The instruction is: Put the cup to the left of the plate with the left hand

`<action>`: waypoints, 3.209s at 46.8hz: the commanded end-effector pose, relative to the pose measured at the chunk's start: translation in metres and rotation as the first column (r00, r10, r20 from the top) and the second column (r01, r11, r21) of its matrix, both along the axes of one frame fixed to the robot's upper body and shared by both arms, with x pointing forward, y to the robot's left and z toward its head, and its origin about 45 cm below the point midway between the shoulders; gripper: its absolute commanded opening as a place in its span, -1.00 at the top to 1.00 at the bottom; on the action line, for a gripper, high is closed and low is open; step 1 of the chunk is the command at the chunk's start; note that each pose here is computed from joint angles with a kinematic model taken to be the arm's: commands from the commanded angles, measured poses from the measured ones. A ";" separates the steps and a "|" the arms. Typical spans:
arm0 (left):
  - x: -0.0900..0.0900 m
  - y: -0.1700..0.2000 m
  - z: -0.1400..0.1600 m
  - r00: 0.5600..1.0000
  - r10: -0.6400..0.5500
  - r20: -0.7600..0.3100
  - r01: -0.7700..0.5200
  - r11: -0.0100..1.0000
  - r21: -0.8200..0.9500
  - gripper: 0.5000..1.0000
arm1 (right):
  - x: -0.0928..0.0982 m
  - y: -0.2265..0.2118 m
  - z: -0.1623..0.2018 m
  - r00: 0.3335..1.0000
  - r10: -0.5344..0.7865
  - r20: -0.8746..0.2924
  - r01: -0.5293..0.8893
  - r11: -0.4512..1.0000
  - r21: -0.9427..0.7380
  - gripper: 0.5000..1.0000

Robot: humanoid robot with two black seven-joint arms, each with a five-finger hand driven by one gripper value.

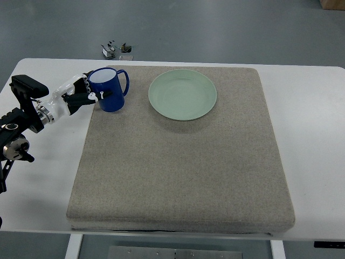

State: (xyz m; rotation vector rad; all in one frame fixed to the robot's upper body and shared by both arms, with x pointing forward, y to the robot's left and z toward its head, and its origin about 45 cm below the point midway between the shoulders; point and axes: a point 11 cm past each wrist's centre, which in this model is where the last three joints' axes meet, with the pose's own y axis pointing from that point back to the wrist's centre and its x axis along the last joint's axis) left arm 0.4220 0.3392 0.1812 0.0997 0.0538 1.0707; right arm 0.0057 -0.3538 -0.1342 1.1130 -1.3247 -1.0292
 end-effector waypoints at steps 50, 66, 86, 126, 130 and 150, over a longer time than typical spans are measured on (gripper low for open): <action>-0.002 -0.008 -0.010 1.000 -0.006 -0.019 0.007 0.999 0.043 -0.60 | 0.000 0.000 0.000 1.000 0.001 0.000 -0.001 1.000 0.000 -0.73; -0.001 -0.002 0.004 1.000 -0.014 0.009 0.013 0.999 0.037 -0.99 | 0.000 0.000 0.000 1.000 0.000 0.000 0.000 1.000 0.000 -0.73; 0.004 0.020 0.036 0.999 0.005 0.043 -0.001 0.996 -0.092 -0.99 | 0.000 0.000 0.000 1.000 0.000 0.000 0.000 1.000 0.000 -0.73; 0.035 0.018 0.087 0.978 -0.020 -0.209 -0.088 0.866 -0.492 -1.00 | 0.000 0.000 0.000 1.000 0.000 0.000 0.000 1.000 0.000 -0.73; 0.036 0.022 0.091 0.979 -0.014 -0.204 -0.090 0.866 -0.492 -1.00 | 0.000 0.000 0.000 1.000 0.001 0.000 -0.001 1.000 0.000 -0.73; 0.036 0.022 0.092 0.979 -0.016 -0.205 -0.092 0.857 -0.507 -1.00 | -0.002 0.010 -0.002 1.000 -0.002 -0.001 0.002 0.999 0.032 -0.73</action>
